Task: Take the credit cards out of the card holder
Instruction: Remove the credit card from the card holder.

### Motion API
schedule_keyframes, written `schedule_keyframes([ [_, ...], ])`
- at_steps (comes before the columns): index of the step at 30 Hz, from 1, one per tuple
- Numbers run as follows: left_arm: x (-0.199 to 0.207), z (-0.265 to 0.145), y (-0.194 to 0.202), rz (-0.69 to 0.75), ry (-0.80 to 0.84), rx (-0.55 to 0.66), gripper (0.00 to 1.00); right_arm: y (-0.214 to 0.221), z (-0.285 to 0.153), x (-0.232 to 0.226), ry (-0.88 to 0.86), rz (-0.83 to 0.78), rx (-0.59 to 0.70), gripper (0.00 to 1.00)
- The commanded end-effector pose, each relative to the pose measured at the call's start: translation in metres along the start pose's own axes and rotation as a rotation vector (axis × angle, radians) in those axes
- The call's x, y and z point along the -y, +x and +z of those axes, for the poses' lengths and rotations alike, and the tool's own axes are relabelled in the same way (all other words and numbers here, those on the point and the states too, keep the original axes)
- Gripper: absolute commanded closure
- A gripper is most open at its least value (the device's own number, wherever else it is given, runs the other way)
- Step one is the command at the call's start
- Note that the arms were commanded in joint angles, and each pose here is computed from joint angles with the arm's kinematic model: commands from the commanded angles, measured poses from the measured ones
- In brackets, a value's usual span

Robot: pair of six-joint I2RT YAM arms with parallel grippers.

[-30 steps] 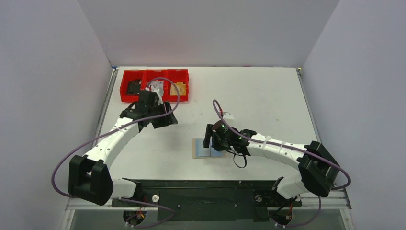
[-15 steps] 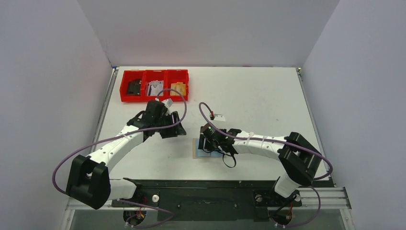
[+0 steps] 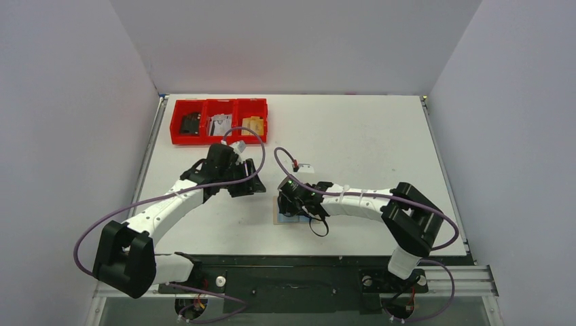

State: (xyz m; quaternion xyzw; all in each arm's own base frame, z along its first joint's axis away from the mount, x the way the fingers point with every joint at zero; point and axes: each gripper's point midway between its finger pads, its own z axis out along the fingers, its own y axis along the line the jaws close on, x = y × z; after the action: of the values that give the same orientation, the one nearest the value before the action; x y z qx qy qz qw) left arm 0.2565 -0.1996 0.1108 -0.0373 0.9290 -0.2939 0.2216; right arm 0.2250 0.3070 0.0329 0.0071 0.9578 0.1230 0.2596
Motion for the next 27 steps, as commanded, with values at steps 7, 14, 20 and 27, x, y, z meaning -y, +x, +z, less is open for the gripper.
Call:
schedule_keyframes([
  [7, 0.016, -0.003, -0.009, 0.023, 0.063, 0.043, 0.49, -0.004, 0.006, -0.004, 0.024, -0.023, 0.012, 0.5],
  [14, 0.017, 0.001, -0.005, 0.022, 0.065, 0.032, 0.49, 0.004, 0.013, 0.003, 0.045, -0.037, -0.015, 0.51],
  [20, 0.018, 0.004, -0.002, 0.019, 0.061, 0.022, 0.49, 0.006, 0.016, 0.015, 0.062, -0.029, -0.026, 0.59],
  [27, 0.017, 0.009, 0.003, 0.016, 0.051, 0.004, 0.49, 0.009, 0.018, 0.027, 0.042, 0.0, -0.032, 0.8],
])
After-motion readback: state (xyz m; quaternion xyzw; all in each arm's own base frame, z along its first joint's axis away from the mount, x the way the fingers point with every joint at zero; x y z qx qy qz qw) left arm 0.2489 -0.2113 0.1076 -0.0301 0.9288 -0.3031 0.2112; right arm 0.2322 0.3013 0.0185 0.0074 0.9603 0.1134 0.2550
